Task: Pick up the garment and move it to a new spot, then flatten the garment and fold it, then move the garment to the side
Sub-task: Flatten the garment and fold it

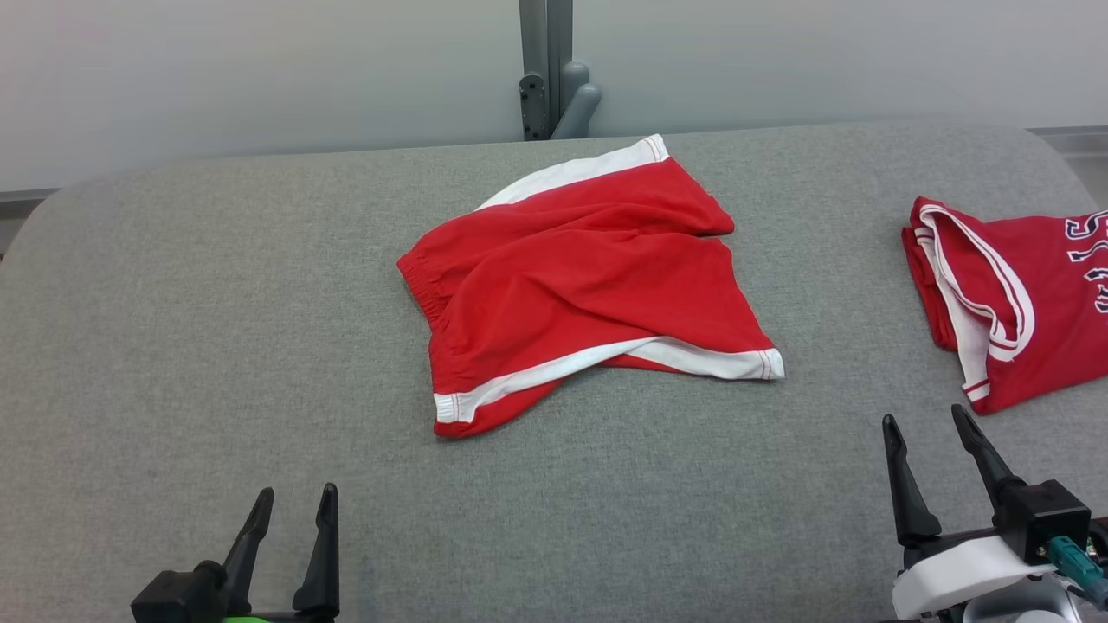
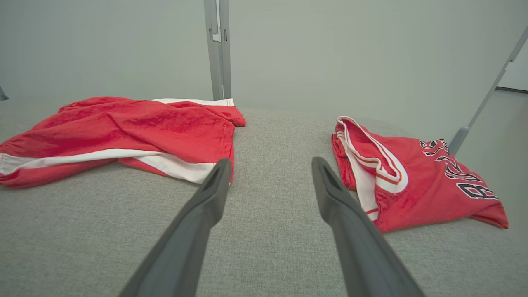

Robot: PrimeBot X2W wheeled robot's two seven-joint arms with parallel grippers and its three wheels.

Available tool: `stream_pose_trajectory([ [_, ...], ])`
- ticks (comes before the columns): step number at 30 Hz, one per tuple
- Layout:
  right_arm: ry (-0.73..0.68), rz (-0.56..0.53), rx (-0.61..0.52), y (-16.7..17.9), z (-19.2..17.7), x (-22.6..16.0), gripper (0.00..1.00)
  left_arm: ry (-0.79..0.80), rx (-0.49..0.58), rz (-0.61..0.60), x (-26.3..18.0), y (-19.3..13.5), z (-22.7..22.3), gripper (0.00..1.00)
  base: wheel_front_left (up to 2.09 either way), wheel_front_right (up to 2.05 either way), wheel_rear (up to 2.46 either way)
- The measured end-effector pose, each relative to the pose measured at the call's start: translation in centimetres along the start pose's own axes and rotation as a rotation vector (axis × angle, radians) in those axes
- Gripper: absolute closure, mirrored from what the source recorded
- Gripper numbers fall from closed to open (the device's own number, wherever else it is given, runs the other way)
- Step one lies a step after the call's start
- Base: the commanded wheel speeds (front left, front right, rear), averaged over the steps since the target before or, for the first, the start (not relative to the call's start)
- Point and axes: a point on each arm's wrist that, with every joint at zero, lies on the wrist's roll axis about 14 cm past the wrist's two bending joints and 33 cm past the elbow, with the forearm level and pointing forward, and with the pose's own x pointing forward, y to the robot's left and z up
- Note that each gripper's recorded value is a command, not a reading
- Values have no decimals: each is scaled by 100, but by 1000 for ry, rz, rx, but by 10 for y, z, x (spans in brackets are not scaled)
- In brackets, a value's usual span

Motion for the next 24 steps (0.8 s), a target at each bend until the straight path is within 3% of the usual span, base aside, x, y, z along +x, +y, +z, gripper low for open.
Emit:
stream_pose_trajectory([
  [8, -9, 21, 3, 7, 3, 0, 0, 11, -10, -11, -1, -4, -4, 0, 0, 0, 0],
  [13, 3, 97, -20, 18, 0, 26, 0, 57, 6, -84, 23, -20, -13, 0, 0, 0, 0],
  [24, 265, 267, -76, 51, -72, 94, 0, 252, -11, -165, 86, -36, -63, 0, 0, 0, 0],
])
